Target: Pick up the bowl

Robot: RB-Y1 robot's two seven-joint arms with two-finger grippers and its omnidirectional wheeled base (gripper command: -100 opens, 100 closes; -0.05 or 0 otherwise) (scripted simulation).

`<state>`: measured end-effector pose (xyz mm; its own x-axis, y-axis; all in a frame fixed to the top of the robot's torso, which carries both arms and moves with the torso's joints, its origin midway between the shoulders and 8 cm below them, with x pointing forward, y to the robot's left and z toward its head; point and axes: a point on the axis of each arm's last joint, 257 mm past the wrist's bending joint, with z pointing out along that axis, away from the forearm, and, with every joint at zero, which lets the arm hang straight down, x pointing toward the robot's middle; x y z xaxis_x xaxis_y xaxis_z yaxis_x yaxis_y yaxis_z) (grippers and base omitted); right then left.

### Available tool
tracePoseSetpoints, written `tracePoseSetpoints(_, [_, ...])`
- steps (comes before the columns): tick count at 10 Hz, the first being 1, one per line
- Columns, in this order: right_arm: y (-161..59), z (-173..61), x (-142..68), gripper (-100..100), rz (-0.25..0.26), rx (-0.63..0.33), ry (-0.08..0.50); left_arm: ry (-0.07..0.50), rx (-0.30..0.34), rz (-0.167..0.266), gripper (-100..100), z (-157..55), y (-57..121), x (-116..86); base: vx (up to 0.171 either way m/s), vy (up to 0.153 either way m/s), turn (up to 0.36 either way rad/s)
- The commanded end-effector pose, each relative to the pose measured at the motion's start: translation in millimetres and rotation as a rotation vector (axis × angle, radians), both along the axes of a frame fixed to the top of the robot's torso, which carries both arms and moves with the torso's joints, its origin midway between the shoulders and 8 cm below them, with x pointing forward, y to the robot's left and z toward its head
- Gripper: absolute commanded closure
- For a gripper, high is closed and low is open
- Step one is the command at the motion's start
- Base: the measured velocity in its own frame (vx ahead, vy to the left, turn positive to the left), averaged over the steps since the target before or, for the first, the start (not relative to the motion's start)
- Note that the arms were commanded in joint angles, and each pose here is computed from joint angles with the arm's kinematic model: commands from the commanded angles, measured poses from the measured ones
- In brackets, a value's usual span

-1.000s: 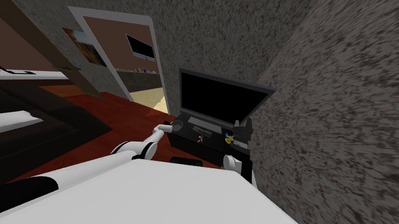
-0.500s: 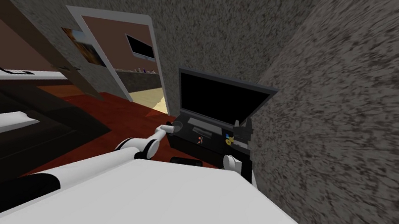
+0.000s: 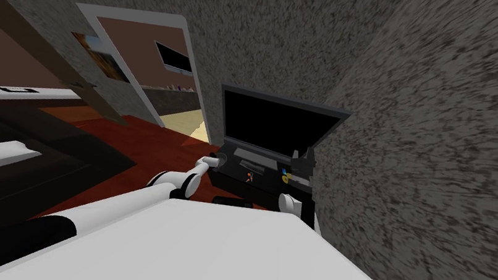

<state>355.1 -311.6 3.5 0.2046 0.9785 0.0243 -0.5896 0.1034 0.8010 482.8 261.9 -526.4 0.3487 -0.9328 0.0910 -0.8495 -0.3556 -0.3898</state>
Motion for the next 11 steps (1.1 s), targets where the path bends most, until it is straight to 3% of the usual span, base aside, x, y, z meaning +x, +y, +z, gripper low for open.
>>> tracePoseSetpoints(1, [0.0,0.0,0.0,0,0.0,0.0,0.0,-0.001,0.0,-0.002,-100,-8.8,1.0,-8.3,0.049,-0.005,0.007])
tracePoseSetpoints(5, [0.0,0.0,0.0,0,0.0,0.0,0.0,0.0,0.0,-0.003,-100,-15.5,1.8,-15.4,0.007,0.009,-0.023])
tracePoseSetpoints(6, [0.0,0.0,0.0,0,0.0,0.0,0.0,-0.002,0.0,-0.003,100,-15.8,1.9,-15.6,0.0,0.0,0.0])
tracePoseSetpoints(10, [0.0,0.0,0.0,0,0.0,0.0,0.0,-0.004,0.003,-0.008,100,-14.6,1.7,-14.0,0.0,0.001,-0.003])
tracePoseSetpoints(11, [0.0,0.0,0.0,0,0.0,0.0,0.0,-0.003,0.003,-0.008,0,-14.7,1.9,-14.1,0.0,0.0,0.0])
